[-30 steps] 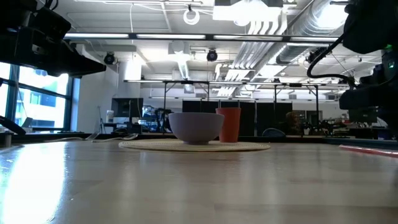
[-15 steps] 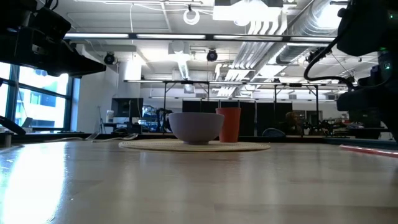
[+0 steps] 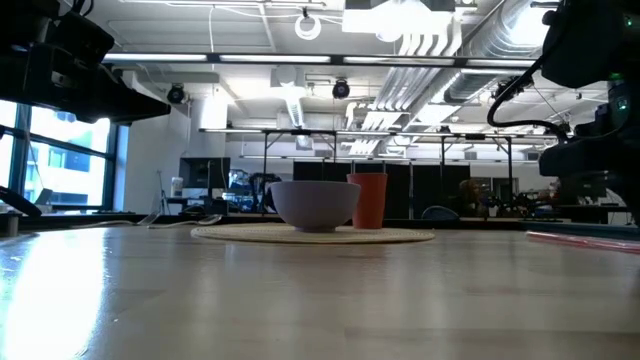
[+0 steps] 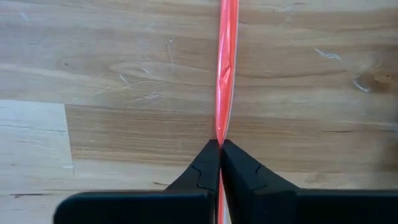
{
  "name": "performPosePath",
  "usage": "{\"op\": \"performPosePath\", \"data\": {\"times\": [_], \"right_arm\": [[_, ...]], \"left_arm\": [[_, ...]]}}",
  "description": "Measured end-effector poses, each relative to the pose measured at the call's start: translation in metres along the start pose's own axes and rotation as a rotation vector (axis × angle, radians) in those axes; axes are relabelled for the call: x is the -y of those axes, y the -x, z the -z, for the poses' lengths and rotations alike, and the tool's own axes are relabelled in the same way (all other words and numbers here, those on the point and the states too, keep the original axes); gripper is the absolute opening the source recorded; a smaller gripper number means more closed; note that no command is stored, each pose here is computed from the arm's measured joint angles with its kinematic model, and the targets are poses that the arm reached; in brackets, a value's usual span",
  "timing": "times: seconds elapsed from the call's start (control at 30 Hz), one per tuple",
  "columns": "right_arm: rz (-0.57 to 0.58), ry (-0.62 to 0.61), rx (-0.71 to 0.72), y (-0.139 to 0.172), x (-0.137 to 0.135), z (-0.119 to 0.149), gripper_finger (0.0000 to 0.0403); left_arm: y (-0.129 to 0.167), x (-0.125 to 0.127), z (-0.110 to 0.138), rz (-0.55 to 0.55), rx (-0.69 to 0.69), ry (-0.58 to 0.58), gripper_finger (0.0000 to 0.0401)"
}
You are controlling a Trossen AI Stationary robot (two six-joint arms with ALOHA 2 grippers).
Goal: Pick & Place Utensil
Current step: Put the orange straw in the orange cup
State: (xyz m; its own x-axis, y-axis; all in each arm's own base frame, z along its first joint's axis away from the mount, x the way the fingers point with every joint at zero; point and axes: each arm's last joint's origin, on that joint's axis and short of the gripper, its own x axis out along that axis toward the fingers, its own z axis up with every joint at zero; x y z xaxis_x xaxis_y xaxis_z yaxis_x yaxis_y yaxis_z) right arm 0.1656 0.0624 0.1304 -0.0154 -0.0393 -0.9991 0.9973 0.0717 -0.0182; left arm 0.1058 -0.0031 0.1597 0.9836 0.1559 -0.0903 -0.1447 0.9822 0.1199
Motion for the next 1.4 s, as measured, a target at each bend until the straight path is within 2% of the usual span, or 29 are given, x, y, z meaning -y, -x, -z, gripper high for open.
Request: {"op": "performPosePath", "data": {"times": [0.2,0.4,0.7,0.9,1.03,1.27,1.4], "right_arm": [[0.04,0.037,0.078,0.014,-0.004,-0.002,0.0001],[-0.04,0.12,0.192,0.041,-0.021,-0.001,0.0001],[-0.244,0.346,0.67,0.081,-0.058,-0.018,0.0001],[-0.344,0.418,0.962,0.092,-0.091,-0.053,0.0001],[-0.401,0.395,1.127,0.098,-0.103,-0.083,0.0001],[-0.521,0.313,1.389,0.099,-0.098,-0.14,0.0001],[-0.558,0.309,1.483,0.083,-0.098,-0.173,0.0001]], "left_arm": [[0.0,0.0,0.0,0.0,0.0,0.0,0.0056],[0.0,0.0,0.0,0.0,0.0,0.0,0.0056],[0.0,0.0,0.0,0.0,0.0,0.0,0.0056],[0.0,0.0,0.0,0.0,0.0,0.0,0.0056],[0.0,0.0,0.0,0.0,0.0,0.0,0.0056],[0.0,0.0,0.0,0.0,0.0,0.0,0.0056],[0.0,0.0,0.0,0.0,0.0,0.0,0.0056]]}}
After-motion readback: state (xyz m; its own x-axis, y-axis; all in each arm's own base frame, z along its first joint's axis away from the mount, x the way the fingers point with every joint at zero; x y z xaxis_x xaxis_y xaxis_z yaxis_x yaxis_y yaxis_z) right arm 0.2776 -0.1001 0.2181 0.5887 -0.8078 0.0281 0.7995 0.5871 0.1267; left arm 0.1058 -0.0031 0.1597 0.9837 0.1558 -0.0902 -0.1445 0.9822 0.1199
